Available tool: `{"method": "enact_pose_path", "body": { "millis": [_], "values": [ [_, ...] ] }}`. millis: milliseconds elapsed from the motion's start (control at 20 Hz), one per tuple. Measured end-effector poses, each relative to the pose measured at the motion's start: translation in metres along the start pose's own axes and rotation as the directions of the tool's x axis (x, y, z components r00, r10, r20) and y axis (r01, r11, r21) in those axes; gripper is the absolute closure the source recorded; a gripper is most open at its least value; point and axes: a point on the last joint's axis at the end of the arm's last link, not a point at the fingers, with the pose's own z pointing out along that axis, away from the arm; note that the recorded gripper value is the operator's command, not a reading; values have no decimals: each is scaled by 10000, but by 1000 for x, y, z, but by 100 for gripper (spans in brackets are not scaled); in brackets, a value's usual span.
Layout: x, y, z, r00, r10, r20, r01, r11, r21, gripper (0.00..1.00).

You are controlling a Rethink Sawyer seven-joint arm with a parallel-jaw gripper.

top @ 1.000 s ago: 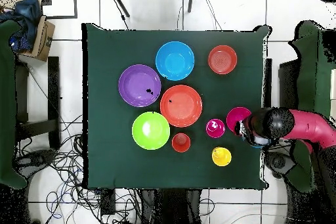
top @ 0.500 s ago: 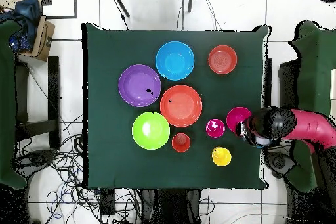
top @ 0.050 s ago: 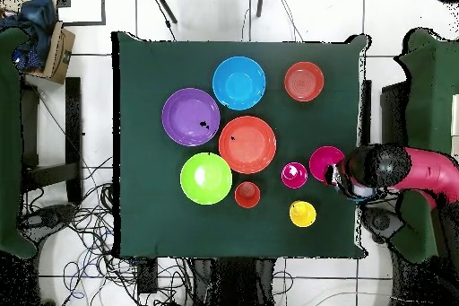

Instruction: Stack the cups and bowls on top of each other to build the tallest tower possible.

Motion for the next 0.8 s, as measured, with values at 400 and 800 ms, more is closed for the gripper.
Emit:
{"method": "enact_pose_path", "body": {
  "millis": [400,800],
  "values": [
    [-7,-5,-5,9998,155,141,-155,9999,-43,100],
    [-13,-5,-9,9994,226,258,-223,9997,-123,100]
  ]
}}
